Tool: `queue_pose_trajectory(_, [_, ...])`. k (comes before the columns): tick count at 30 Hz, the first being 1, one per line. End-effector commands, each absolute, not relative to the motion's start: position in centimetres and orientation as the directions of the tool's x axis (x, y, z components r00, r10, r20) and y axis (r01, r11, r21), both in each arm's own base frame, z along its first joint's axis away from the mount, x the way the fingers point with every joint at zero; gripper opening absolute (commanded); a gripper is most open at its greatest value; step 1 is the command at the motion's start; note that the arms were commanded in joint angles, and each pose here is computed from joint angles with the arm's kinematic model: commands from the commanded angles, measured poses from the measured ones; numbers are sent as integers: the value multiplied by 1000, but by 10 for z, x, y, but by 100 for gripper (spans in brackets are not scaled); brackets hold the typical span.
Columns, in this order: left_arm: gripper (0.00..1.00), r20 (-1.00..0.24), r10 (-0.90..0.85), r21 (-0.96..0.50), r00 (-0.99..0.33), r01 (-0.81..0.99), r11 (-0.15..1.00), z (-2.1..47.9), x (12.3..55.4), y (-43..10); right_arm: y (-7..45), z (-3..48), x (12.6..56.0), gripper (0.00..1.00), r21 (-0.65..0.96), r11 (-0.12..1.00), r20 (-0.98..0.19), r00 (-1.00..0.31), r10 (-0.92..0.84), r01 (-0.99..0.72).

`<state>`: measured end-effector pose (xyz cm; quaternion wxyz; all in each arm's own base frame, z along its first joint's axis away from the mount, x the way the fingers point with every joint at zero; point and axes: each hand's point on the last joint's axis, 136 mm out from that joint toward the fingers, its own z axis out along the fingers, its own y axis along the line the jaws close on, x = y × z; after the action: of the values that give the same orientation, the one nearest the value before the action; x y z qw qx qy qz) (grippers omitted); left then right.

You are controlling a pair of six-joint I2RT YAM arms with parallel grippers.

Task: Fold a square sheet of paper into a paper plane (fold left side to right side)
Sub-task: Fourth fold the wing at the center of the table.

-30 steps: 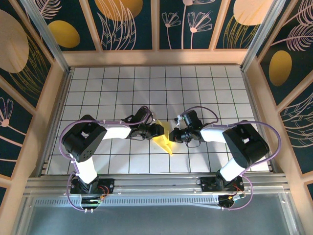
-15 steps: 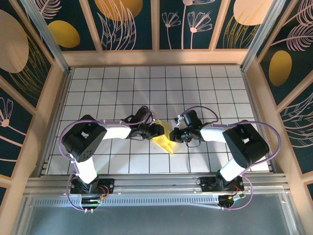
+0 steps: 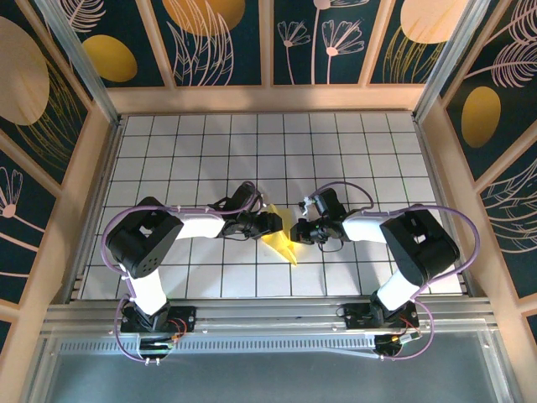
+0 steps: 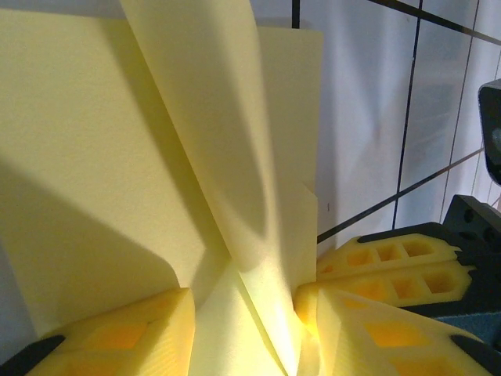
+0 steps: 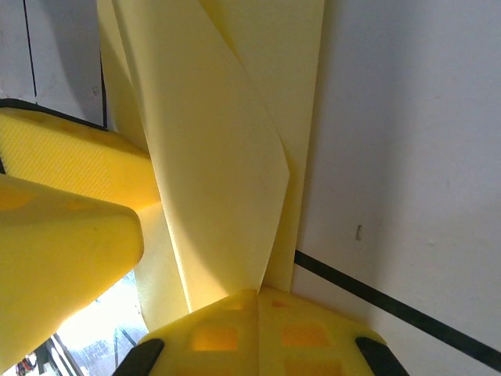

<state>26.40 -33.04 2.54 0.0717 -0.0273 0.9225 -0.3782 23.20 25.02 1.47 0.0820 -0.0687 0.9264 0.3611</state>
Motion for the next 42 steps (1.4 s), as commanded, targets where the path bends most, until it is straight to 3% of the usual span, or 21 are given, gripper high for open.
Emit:
queue_pose_trajectory(1, [47, -84, -113, -651, -990, -31, 758, 6, 256, -319, 235, -11, 223, 0, 596, 792, -134, -989, -66, -133])
queue_pose_trajectory(16, [55, -253, -141, -638, -957, 55, 768, 69, 279, -313, 229, -20, 215, 0, 584, 805, -101, -993, -58, -106])
queue_pose_trajectory(17, [51, -257, -136, -644, -957, 64, 763, 72, 279, -314, 229, -20, 215, 0, 584, 805, -102, -993, -59, -107])
queue_pose_trajectory(20, [17, -253, -94, -694, -963, 113, 711, 79, 275, -327, 229, -19, 215, 0, 583, 805, -104, -993, -60, -109])
queue_pose_trajectory(22, [9, -233, -63, -733, -971, 133, 668, 81, 271, -339, 229, -20, 215, 0, 581, 807, -105, -993, -59, -110])
queue_pose_trajectory(31, [5, -173, 2, -748, -985, 132, 650, 53, 271, -357, 226, -21, 215, 0, 568, 816, -100, -993, -58, -105])
queue_pose_trajectory(42, [4, -145, -9, -636, -989, 86, 767, 9, 268, -333, 218, -27, 212, 0, 525, 845, -83, -994, -67, -101])
